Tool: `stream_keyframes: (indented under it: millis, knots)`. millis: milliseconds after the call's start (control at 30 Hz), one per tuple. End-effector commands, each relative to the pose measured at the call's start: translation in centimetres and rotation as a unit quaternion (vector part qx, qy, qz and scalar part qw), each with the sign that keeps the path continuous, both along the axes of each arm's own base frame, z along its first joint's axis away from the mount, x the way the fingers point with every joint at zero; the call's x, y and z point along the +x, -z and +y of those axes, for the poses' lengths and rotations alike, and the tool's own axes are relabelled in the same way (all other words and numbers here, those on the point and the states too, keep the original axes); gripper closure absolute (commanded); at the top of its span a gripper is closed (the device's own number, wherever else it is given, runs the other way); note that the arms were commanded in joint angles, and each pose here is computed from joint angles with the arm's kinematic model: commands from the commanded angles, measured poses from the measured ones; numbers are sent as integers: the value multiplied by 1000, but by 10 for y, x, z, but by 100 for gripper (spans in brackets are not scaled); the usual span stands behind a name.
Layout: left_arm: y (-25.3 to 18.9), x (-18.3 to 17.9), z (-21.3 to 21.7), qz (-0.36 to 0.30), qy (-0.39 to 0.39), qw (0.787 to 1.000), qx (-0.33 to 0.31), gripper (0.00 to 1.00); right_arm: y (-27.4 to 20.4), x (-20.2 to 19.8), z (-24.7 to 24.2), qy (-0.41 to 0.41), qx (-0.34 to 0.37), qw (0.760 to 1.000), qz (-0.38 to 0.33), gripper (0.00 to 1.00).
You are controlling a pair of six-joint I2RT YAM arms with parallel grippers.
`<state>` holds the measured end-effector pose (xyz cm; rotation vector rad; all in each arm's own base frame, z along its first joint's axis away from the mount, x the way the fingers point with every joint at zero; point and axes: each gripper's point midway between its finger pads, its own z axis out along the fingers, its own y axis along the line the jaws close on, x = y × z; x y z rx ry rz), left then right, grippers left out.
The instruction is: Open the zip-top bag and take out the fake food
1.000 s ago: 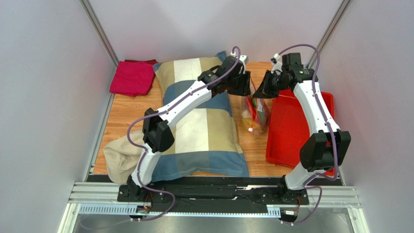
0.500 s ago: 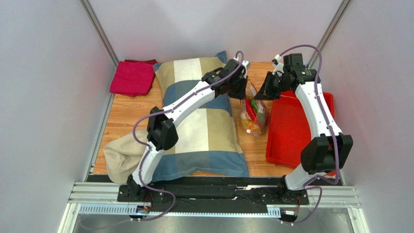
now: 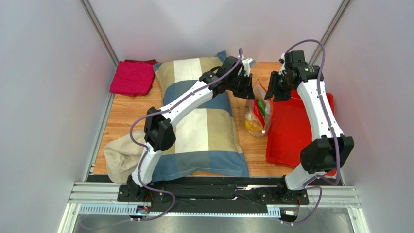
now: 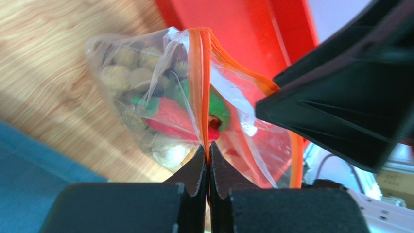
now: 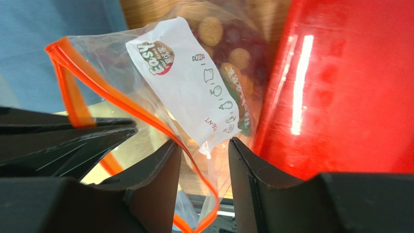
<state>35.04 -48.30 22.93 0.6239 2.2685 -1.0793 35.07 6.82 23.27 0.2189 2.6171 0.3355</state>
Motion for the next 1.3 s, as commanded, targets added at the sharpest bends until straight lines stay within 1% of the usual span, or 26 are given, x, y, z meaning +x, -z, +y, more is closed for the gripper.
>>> stream_keyframes:
  millis: [0,33,67,100,167,267,300,367,400,433,500,567,667,800,867,900,1000,1067,1100,1200,1267]
  knots:
    - [-74,-10,-11,-26,22,994,-100,100,-33,-2,-14,9,-51,998,-39,55]
    - [-80,-10,-13,-29,23,994,-107,100,-37,-6,-14,9,-52,998,-37,56]
    - [-84,-11,-14,-29,24,993,-114,100,-52,-5,-13,12,-48,997,-56,58]
    - [-85,-11,-16,-29,25,992,-117,100,-57,-6,-9,8,-43,997,-63,63]
    - [-93,-10,-17,-30,25,991,-126,100,-71,-12,-1,4,-24,997,-78,69]
    - [-93,-10,-19,-27,25,991,-131,100,-78,-20,16,-19,-12,995,-96,71]
    - [-93,-10,-19,-26,25,991,-130,100,-68,-24,22,-28,-9,996,-84,74]
    - [-87,-10,-20,-22,25,991,-127,100,-60,-23,31,-38,6,996,-83,77]
    - [-86,-10,-20,-20,25,991,-127,100,-45,-24,34,-40,10,997,-64,81]
    - [-84,-10,-19,-18,25,992,-125,100,-39,-20,37,-43,17,997,-64,83]
    - [-83,-11,-17,-18,24,992,-123,100,-16,-19,38,-41,18,998,-38,87]
    - [-76,-11,-15,-17,22,993,-114,100,-6,-15,39,-39,17,999,-32,88]
    - [-73,-13,-12,-12,19,994,-110,100,11,-11,37,-40,6,999,-18,87]
    - [-68,-17,-14,-3,23,994,-108,100,28,-4,33,-39,-9,999,-11,79]
    - [-67,-18,-14,-2,24,994,-107,100,37,0,36,-38,-4,999,-8,77]
    - [-66,-17,-14,-1,22,994,-107,100,42,1,36,-36,-3,999,-6,73]
    - [-69,-20,-16,0,26,994,-110,100,55,7,35,-32,-9,999,-9,69]
    - [-71,-21,-16,1,27,993,-112,100,63,12,31,-29,-20,999,-8,67]
    - [-71,-22,-17,1,28,993,-112,100,66,11,31,-29,-21,999,-3,67]
    - [-69,-24,-16,2,29,994,-109,100,80,7,32,-31,-19,999,3,61]
    - [-69,-25,-15,2,31,994,-108,100,89,9,31,-29,-22,999,4,60]
